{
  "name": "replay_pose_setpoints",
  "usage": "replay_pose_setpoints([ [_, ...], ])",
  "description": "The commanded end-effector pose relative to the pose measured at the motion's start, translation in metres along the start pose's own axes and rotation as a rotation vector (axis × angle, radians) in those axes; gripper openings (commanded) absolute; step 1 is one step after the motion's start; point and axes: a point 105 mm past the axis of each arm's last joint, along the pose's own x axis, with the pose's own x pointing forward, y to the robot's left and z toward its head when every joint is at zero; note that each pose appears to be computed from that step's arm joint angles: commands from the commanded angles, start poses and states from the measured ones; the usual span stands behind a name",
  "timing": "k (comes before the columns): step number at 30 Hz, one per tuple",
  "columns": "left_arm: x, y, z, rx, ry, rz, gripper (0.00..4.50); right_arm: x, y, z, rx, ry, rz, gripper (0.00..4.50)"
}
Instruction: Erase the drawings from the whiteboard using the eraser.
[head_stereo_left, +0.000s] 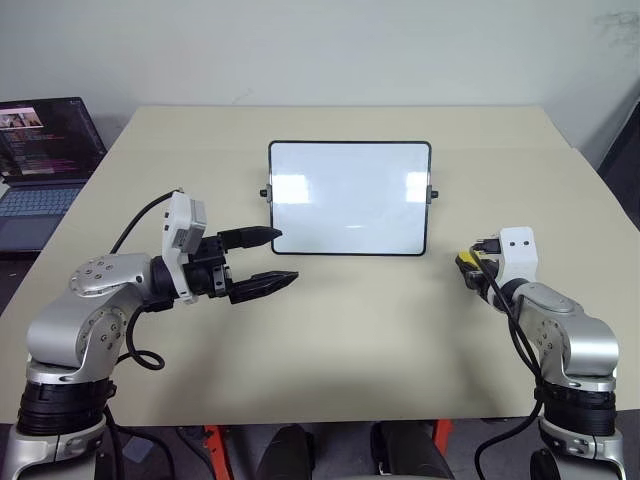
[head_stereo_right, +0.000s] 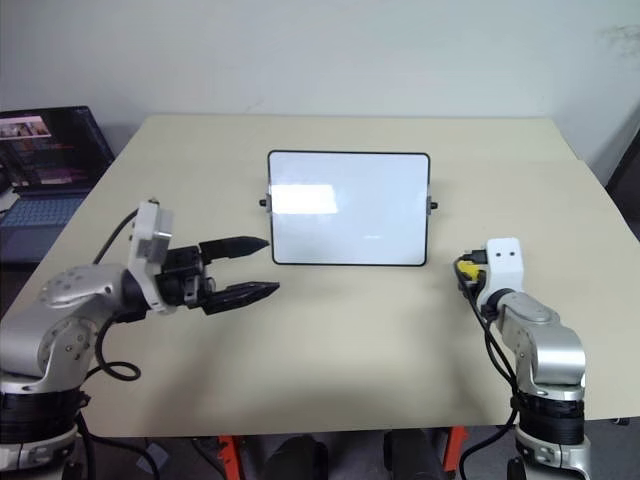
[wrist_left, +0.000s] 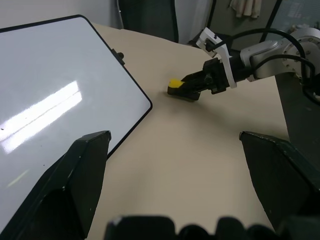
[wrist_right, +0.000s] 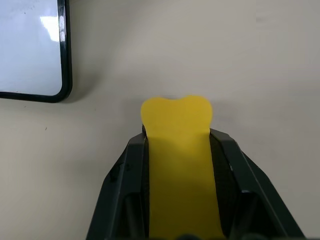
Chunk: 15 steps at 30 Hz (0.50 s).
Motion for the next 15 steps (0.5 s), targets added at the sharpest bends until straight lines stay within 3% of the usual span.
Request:
replay_pose_setpoints([
  [1, -0.0044, -0.0031, 0.0129, 0.052, -0.013, 0.004, 4.5, -0.0103, -0.0062, 0.0132, 0.023, -0.05, -0.028, 1.27],
  [15, -0.0039, 0.0022, 0.0143, 0.062, -0.014, 0.014, 4.5, -0.0149, -0.0061, 0.0038, 0.038, -0.025, -0.055, 1.27],
])
